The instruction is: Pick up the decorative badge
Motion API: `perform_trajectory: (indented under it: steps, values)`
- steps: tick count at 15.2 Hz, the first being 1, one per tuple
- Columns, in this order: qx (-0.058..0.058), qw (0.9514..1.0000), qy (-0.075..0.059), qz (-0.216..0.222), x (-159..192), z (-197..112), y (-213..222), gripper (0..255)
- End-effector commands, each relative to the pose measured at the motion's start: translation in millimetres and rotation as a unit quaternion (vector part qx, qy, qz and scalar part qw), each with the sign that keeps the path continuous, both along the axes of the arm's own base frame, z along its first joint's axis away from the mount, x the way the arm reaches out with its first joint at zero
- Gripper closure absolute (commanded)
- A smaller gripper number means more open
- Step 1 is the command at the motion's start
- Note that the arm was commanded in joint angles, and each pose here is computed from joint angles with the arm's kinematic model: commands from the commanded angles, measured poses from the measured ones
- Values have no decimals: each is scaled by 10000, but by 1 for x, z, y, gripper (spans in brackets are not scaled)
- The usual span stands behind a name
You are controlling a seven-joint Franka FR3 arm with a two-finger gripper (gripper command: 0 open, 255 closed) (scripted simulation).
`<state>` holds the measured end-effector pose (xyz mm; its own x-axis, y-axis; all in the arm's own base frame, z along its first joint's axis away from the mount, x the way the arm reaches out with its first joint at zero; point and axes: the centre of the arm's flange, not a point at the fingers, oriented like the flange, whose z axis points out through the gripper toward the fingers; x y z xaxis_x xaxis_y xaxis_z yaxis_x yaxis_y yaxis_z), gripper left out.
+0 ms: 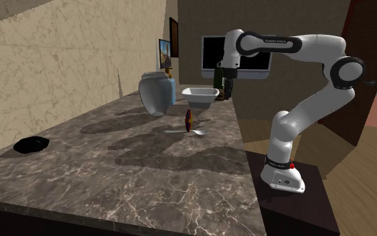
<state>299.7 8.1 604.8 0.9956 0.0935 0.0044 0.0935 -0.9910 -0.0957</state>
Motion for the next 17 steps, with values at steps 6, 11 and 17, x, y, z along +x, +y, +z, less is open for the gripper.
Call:
perform_trajectory:
  steps: [6, 11, 17]
  values:
    - [83, 9924, 197, -1211, -7, 0, 62, 0]
    - [165, 9698, 391, -2404, 2, 0, 124, 0]
    - [260, 9232, 615, -3785, 31, 2, 193, 0]
